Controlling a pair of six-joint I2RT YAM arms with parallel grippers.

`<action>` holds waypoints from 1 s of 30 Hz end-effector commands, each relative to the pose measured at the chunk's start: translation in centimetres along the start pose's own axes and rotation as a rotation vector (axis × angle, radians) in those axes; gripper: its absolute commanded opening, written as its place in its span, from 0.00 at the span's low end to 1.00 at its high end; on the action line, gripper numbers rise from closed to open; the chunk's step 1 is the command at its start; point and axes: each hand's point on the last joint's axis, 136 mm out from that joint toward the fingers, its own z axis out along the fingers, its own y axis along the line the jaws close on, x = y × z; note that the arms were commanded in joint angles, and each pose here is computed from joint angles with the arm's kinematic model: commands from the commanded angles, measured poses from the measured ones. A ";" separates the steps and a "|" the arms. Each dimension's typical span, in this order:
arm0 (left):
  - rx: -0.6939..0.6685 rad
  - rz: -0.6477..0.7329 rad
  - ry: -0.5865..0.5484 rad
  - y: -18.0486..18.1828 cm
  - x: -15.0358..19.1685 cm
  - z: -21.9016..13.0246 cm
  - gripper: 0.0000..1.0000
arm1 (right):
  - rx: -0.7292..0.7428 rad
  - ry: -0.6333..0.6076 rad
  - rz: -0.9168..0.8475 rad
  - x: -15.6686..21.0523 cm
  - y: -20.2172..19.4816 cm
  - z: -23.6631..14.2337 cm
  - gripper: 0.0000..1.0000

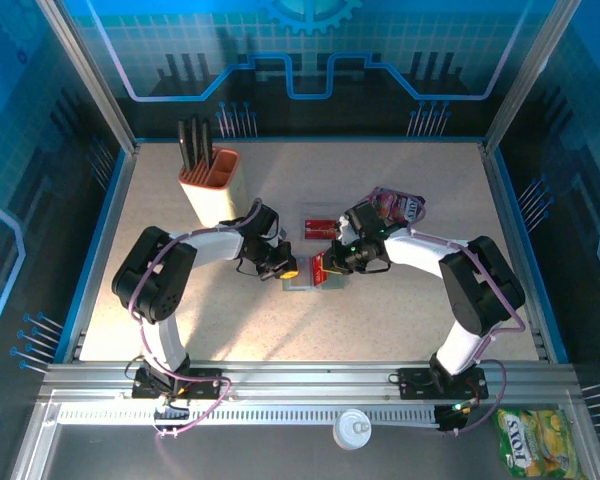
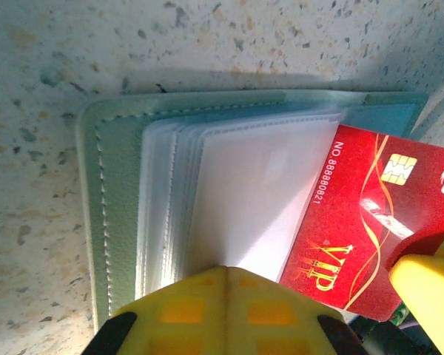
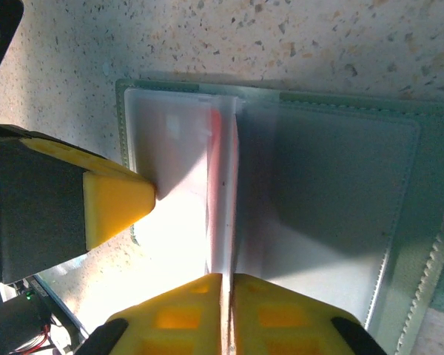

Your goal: Take the credit cards out of the card holder

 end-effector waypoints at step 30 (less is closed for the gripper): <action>0.062 0.052 -0.135 -2.9 -1.2 -4.5 0.15 | 0.218 -0.032 -0.683 -3.3 1.1 -5.2 0.00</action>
